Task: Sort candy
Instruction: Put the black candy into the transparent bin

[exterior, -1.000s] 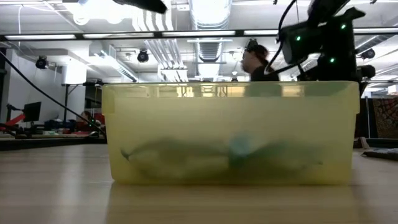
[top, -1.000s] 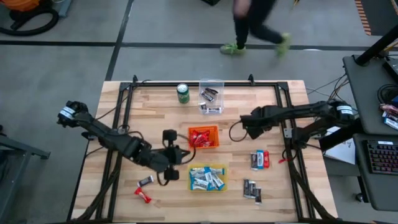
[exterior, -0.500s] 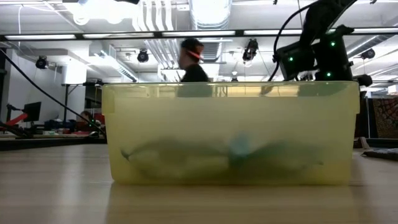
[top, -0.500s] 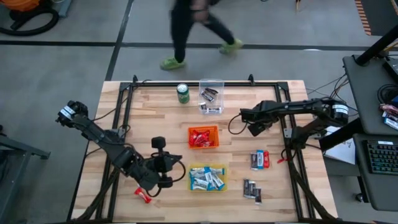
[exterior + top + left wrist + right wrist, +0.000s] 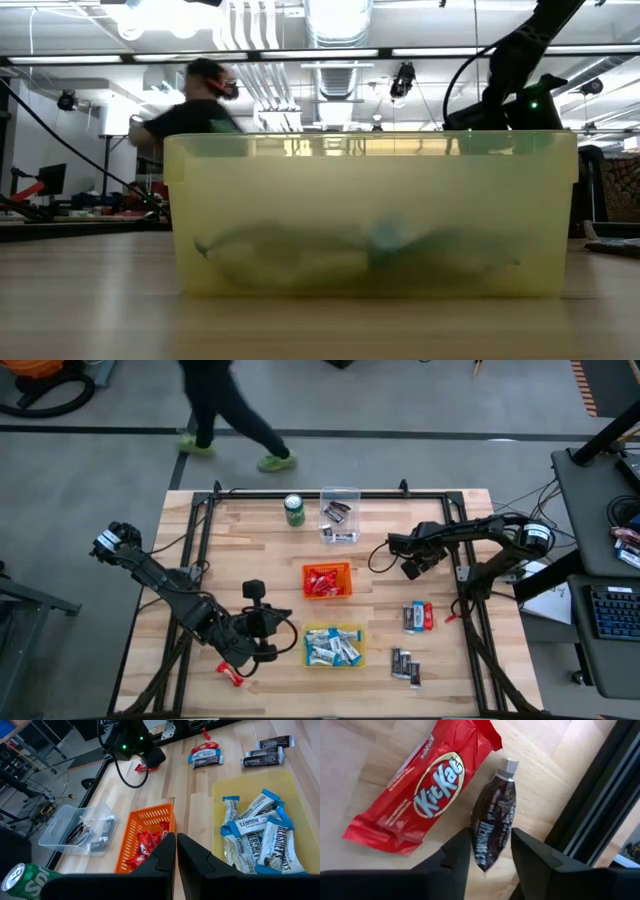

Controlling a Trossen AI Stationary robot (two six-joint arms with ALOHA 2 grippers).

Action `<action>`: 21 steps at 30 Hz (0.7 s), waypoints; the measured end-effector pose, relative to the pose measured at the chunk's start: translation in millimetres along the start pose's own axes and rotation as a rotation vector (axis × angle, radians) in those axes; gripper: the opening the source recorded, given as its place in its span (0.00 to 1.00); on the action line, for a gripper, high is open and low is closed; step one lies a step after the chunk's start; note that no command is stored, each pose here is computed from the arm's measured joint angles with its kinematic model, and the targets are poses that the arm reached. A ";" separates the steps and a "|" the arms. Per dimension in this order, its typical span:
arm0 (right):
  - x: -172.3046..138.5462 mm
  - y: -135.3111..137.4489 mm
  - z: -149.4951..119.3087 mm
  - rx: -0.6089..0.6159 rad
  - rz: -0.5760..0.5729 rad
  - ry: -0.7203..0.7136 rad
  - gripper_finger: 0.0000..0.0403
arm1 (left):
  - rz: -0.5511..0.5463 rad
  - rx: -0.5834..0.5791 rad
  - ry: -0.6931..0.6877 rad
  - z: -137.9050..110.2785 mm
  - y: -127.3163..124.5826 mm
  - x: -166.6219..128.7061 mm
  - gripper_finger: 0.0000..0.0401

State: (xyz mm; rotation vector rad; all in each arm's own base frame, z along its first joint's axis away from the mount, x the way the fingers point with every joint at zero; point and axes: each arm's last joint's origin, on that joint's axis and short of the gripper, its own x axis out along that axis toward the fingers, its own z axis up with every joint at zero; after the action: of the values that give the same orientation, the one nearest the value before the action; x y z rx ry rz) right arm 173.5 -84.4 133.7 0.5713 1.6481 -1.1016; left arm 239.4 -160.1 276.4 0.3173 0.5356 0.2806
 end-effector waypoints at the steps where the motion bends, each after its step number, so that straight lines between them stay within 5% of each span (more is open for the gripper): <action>1: 1.0 -0.3 -0.2 -0.001 -0.002 0.003 0.28 | 0.000 0.000 0.000 0.0 0.0 0.0 0.00; 8: -2.1 -2.7 -1.4 -0.006 0.006 -0.017 0.05 | 0.000 -0.019 0.000 0.0 0.0 0.0 0.00; 16: -26.3 -13.8 -2.5 0.025 0.033 -0.113 0.03 | 0.000 -0.049 0.000 0.0 0.0 0.0 0.00; 21: -57.0 -20.6 4.3 0.035 0.132 -0.292 0.03 | 0.000 -0.049 0.000 0.0 0.0 0.0 0.00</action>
State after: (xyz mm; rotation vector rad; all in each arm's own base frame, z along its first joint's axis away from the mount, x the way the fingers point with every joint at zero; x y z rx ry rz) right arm 179.7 -89.5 194.0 0.5078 1.3234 -1.0645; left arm 239.4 -160.1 276.5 0.2700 0.5278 0.2932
